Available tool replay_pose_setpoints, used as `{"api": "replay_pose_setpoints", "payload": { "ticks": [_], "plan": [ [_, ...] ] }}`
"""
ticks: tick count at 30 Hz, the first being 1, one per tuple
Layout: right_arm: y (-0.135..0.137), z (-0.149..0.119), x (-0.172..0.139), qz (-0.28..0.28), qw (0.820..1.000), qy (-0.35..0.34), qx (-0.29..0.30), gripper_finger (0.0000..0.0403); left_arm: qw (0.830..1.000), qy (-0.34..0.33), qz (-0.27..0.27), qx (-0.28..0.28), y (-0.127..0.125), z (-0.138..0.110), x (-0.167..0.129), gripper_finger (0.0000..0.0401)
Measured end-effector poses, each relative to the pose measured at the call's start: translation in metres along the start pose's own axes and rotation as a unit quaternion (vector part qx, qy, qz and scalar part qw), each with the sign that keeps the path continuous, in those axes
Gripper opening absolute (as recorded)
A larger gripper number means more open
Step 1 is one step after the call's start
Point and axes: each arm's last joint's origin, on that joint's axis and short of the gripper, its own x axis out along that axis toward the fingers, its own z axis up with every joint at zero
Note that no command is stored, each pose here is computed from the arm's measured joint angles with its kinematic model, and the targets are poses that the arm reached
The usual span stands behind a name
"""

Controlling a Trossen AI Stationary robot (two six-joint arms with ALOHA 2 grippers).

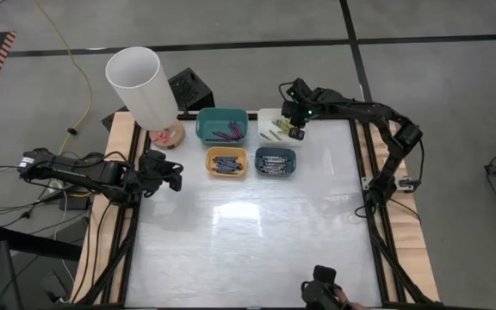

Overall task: Sort crayons
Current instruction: Return to Home Position

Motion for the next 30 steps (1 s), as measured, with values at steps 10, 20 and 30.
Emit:
{"api": "replay_pose_setpoints", "payload": {
  "ticks": [10, 20, 30],
  "plan": [
    [0.007, 0.006, 0.0, 0.001, 0.999, -0.01, 0.037, 0.0076, 1.0, 0.0, 0.0, 0.003, 0.0, 0.0, 0.0, 0.016],
    [0.021, 0.014, -0.001, 0.011, 0.999, -0.015, 0.038, 0.0076, 0.998, 0.056, -0.04, 0.009, -0.002, -0.003, 0.0, 0.016],
    [0.048, 0.029, -0.005, 0.082, 0.989, -0.05, 0.117, 0.0076, 0.994, 0.086, -0.065, 0.001, -0.004, -0.005, -0.001, 0.016]
  ]
}}
